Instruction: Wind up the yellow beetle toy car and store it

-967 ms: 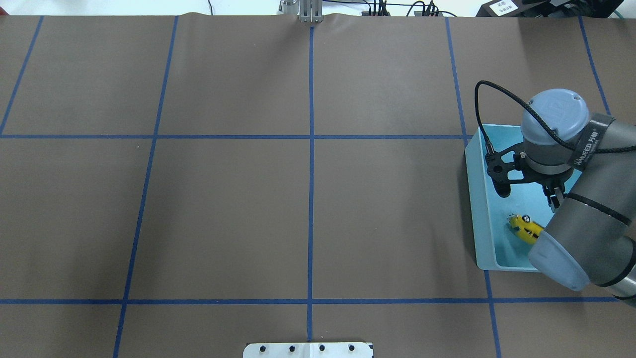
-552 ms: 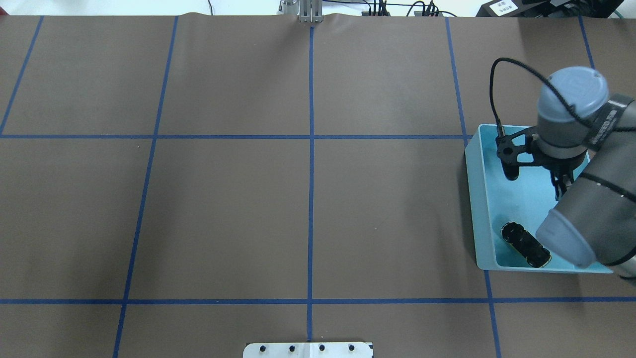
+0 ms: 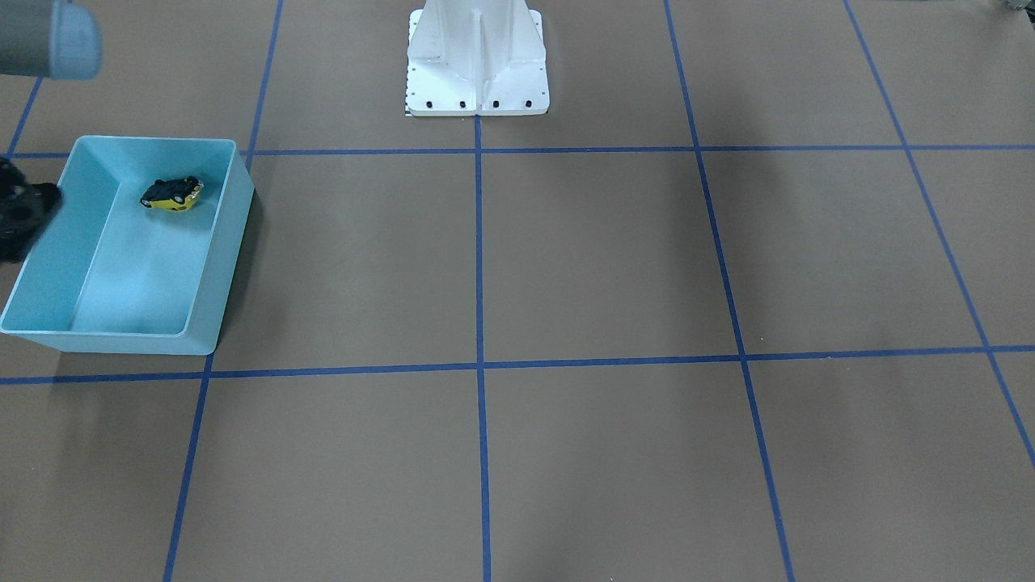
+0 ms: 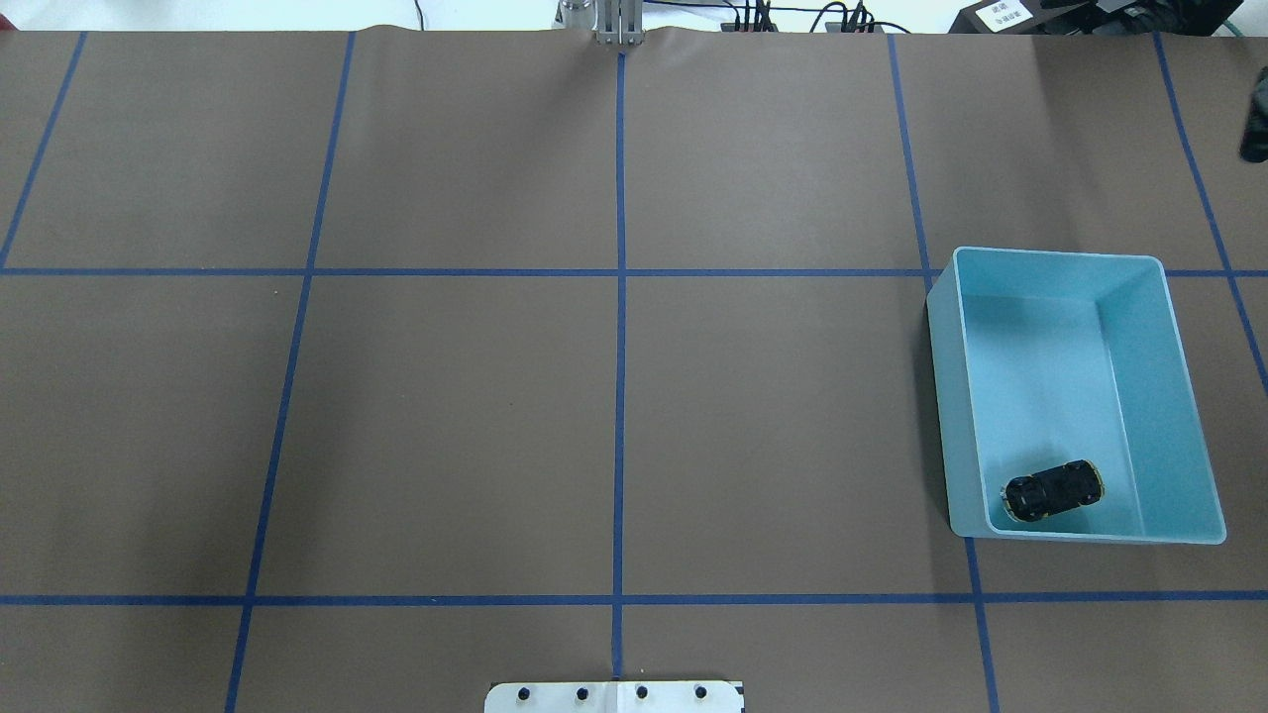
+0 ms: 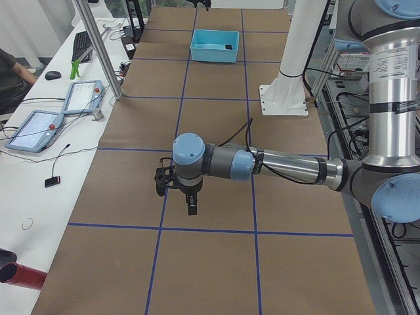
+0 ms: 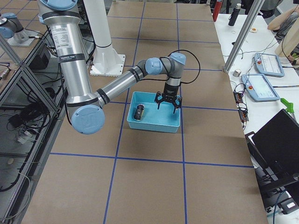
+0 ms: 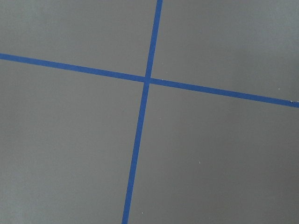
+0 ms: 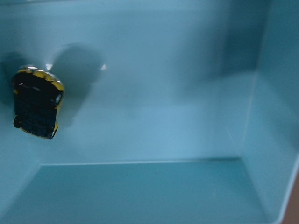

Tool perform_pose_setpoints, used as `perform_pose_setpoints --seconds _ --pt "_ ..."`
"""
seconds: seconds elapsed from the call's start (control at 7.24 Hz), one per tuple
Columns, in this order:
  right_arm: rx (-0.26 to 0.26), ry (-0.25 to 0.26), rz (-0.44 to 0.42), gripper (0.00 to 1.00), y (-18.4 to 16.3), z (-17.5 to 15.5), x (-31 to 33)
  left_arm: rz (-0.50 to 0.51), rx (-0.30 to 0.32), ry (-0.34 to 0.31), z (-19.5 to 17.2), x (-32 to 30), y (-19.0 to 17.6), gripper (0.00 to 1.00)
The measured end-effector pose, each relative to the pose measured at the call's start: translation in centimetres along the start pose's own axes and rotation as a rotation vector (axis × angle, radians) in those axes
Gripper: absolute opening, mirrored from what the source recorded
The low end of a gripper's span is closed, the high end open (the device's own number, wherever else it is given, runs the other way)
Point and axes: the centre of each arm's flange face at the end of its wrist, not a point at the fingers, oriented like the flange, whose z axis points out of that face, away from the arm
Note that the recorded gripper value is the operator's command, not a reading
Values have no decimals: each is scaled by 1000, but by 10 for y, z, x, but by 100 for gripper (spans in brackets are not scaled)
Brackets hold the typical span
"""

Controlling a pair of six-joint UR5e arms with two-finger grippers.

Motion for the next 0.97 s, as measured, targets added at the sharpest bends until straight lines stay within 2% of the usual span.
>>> perform_pose_setpoints --seconds 0.28,0.41,0.55,0.69,0.83,0.97 --pt "25 -13 298 99 77 -7 46 0 0 0 0 0 0 100" --pt "39 -48 535 99 101 0 52 1 0 0 0 0 0 100" --pt "58 -111 828 99 117 8 53 1 0 0 0 0 0 100" --pt "80 -170 1055 99 124 17 53 0 0 -1 0 0 0 100" --pt "113 -191 1154 99 129 32 58 -1 0 -1 0 0 0 100" --pt "154 -188 1182 99 137 55 65 0 0 -1 0 0 0 100"
